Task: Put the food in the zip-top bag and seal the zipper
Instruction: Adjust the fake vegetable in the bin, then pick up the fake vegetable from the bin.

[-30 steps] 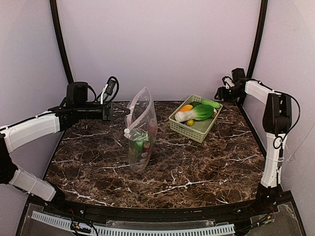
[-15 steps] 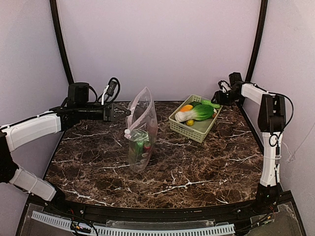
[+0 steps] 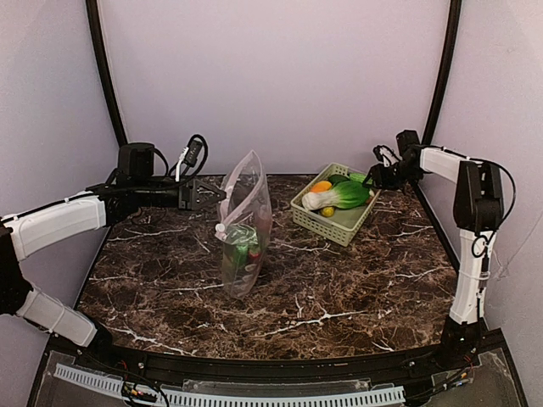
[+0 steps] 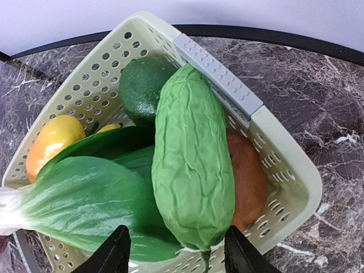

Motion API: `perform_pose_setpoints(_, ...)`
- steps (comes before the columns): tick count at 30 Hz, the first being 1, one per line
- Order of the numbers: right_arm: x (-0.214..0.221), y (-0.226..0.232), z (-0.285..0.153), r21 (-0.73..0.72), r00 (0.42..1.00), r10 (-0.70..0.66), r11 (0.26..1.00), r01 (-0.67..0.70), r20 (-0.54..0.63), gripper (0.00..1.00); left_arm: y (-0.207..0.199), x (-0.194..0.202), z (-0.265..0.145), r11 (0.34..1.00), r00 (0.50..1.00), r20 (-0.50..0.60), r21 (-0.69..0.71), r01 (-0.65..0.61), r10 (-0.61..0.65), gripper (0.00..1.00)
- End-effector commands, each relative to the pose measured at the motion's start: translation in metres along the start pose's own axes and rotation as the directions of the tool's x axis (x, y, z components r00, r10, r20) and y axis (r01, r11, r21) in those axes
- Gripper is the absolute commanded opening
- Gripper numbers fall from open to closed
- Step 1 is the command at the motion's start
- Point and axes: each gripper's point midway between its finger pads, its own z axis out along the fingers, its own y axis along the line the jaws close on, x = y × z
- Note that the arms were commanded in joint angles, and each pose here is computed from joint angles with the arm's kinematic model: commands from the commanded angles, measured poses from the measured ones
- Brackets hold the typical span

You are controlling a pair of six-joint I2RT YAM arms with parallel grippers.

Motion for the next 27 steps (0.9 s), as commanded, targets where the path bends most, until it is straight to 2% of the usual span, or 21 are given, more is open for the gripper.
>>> perform_pose_setpoints(1, -0.01, 0.014, -0.021, -0.003, 0.998, -0.044, 0.999, 0.044, 0.046, 0.55, 0.001, 0.001, -0.001, 1.0, 1.0, -0.006, 0.005, 0.014, -0.014, 0.01)
perform_pose_setpoints(12, -0.009, -0.015, 0.007, 0.078, 0.999, 0.024, 0.997, -0.026, 0.029, 0.58, 0.001, 0.001, -0.002, 1.0, 1.0, -0.006, 0.0, 0.01, -0.01, 0.01)
perform_pose_setpoints(18, -0.017, -0.015, 0.013, 0.064, 0.999, 0.025, 0.998, -0.028, 0.044, 0.59, -0.001, 0.0, -0.002, 1.0, 1.0, -0.005, 0.003, 0.007, -0.007, 0.01)
perform_pose_setpoints(27, -0.018, -0.017, 0.02, 0.055, 0.998, 0.031, 0.998, -0.033, 0.046, 0.51, 0.0, 0.0, -0.002, 1.0, 1.0, -0.006, 0.001, 0.008, -0.008, 0.01)
